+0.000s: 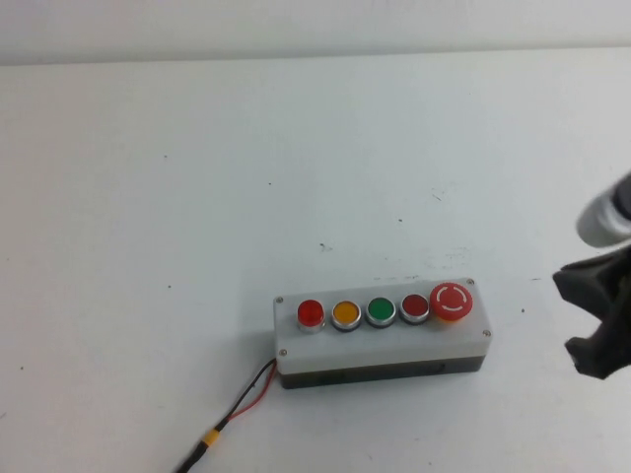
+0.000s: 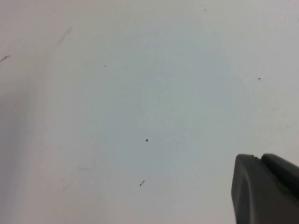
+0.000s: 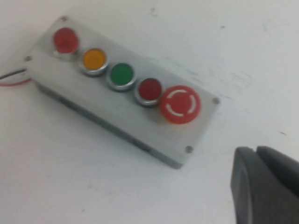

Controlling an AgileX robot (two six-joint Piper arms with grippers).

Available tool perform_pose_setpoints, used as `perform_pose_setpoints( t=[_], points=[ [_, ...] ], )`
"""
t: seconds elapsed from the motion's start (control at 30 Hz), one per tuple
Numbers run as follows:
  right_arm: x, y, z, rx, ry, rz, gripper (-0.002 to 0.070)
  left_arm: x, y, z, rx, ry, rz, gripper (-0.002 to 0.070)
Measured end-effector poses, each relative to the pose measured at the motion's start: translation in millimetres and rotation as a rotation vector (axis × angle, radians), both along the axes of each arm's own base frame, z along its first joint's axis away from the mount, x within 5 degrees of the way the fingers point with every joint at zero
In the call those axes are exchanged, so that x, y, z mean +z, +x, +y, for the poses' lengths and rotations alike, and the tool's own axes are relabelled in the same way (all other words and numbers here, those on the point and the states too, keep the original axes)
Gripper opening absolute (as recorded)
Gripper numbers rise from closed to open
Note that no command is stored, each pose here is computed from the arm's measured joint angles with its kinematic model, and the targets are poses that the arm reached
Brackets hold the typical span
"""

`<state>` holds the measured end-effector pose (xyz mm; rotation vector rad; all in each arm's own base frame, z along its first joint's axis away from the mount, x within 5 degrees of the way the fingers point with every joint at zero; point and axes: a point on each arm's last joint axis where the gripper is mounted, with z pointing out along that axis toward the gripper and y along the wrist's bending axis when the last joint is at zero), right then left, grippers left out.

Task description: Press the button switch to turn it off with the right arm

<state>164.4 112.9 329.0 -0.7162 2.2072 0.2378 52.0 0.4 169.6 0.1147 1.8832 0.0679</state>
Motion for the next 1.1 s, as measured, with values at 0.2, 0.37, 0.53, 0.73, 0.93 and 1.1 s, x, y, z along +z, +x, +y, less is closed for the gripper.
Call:
perform_pose_setpoints(
  t=[0.2, 0.37, 0.53, 0.73, 0.93, 1.1],
  points=[
    [-62, -20, -54, -0.193, 0.147, -0.209, -0.0016, 0, 0, 0, 0.000, 0.000, 0.000, -0.0002],
    [-102, -50, -87, -0.348, 0.230, -0.415, -0.0016, 0, 0, 0, 0.000, 0.000, 0.000, -0.0002],
    [-125, -76, -102, -0.452, 0.282, -0.561, -0.0016, 0, 0, 0, 0.000, 0.000, 0.000, -0.0002],
    [-128, -92, -106, -0.464, 0.307, -0.642, -0.0016, 0, 0, 0, 0.000, 0.000, 0.000, -0.0002],
    [-130, -103, -108, -0.472, 0.309, -0.659, -0.0016, 0, 0, 0, 0.000, 0.000, 0.000, -0.0002],
    [-134, -108, -108, -0.479, 0.300, -0.640, -0.0016, 0, 0, 0, 0.000, 0.000, 0.000, -0.0002]
  ],
)
